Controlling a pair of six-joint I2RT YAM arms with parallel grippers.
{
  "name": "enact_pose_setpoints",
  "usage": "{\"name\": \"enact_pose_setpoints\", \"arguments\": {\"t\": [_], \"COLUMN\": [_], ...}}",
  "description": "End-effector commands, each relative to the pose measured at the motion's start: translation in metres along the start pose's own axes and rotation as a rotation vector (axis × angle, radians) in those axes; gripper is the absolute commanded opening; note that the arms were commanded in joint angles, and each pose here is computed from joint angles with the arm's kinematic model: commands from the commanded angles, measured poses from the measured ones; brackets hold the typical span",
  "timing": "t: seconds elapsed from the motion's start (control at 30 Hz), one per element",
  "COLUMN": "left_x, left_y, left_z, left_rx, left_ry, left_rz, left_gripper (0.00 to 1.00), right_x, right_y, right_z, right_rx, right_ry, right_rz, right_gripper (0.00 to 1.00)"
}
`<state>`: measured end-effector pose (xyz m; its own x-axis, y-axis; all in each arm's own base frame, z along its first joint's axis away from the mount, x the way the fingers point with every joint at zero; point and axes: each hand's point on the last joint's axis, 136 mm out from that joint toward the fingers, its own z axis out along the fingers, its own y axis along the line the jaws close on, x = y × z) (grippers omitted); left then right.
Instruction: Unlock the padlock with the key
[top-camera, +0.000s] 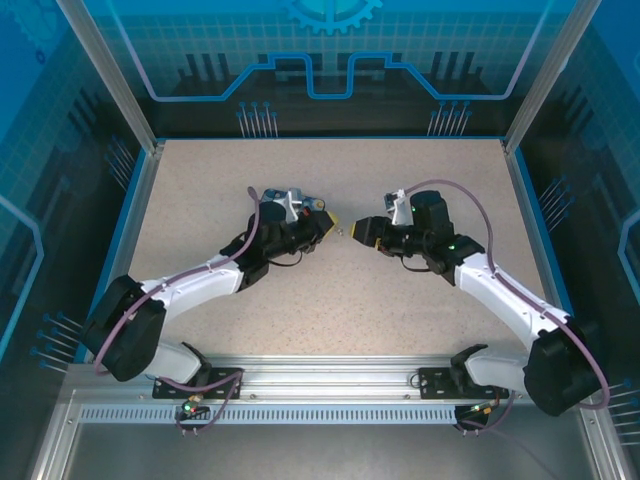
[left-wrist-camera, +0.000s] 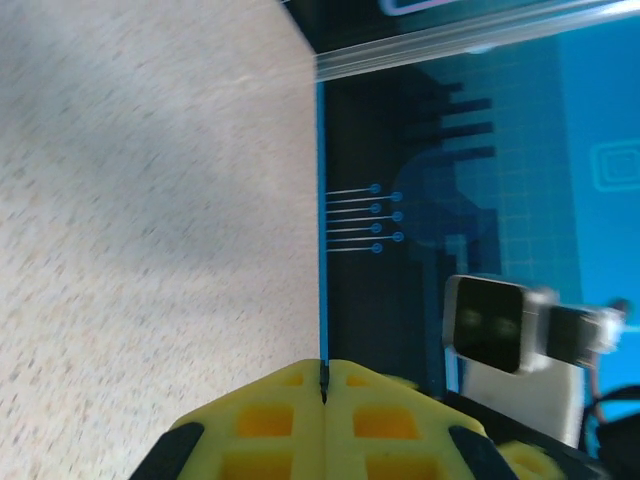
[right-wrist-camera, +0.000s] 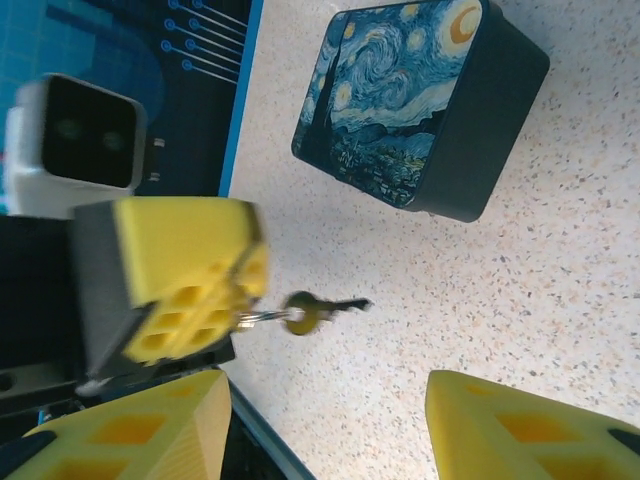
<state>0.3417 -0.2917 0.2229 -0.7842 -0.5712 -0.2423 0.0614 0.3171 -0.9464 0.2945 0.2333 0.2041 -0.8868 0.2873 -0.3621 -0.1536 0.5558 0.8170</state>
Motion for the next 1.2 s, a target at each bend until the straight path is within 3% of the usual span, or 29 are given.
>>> {"name": "enact_pose_setpoints", "arguments": {"t": [0.0,0.13,0.37,1.17], "left_x": [-0.019,-0.029,-0.039,-0.036], "left_y": [-0.046,-0.05,-0.041,-0.041], "left_z": [-0.011,-0.023,-0.034,-0.028], "left_rx": [0.15,0.169,0.126,0.136], "left_ry": [-0.112,-0.231,-0.341,-0.391], "left_rz": [0.212,0.263,0.215,0.118], "left_gripper": [0.0,0.0,0.0,0.0], "right_x": [-0.019,-0.028,-0.029,-0.041], "right_y": [0.012,0.021,0.036,0.088], "right_z": [0.004,0.004,-0.002,0.02], "right_rx": [-0.1,-0.168,-0.229,-0.373], "right_ry": [-0.088,-0.148,-0.236,-0.292], "right_rz": [0.127,0.191,0.223,0.181], "right_gripper": [0.53,0.48,0.47,0.42]}}
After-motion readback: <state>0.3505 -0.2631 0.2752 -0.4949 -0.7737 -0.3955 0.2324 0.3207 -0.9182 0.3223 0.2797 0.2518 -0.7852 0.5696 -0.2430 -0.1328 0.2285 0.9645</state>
